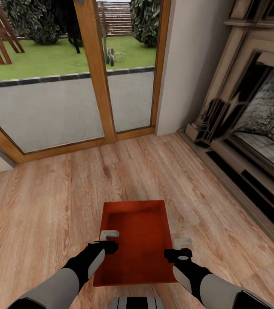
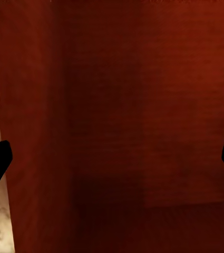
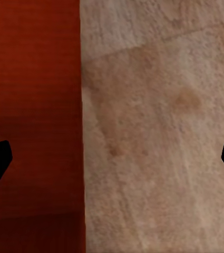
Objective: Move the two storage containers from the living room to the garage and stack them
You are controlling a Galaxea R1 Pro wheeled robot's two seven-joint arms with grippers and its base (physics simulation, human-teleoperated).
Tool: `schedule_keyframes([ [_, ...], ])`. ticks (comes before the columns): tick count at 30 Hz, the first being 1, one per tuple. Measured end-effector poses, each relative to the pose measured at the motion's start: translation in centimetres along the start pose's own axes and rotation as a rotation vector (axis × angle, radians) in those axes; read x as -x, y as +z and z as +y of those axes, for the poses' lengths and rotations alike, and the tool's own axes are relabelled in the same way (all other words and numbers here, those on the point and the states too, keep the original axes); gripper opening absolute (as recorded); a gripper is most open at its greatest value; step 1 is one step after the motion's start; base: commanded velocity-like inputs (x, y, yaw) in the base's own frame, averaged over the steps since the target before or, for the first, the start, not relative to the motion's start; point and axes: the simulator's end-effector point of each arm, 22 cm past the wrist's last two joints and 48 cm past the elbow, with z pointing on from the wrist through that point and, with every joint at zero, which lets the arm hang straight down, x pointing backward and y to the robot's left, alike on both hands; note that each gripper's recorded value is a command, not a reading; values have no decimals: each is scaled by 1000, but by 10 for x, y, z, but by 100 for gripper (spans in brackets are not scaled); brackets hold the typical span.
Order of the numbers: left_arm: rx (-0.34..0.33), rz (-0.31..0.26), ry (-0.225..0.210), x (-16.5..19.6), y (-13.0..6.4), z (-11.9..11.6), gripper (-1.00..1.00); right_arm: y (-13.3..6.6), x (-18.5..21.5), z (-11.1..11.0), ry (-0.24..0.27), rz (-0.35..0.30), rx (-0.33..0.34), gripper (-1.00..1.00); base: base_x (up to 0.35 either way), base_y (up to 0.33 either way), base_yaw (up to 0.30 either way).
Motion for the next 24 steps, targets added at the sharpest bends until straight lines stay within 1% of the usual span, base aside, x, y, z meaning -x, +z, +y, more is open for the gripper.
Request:
schedule_keyframes([
  [12,7,-2,-6,1,0,6,100,0,0,2,-2,-1,4,100,0,0,0],
  [20,57,-1,-14,0,2,47,100,0,0,3,-2,0,8,100,0,0,0],
  [24,67,2,-15,-1,2,57,100,0,0,4,-2,0,15,100,0,0,0],
])
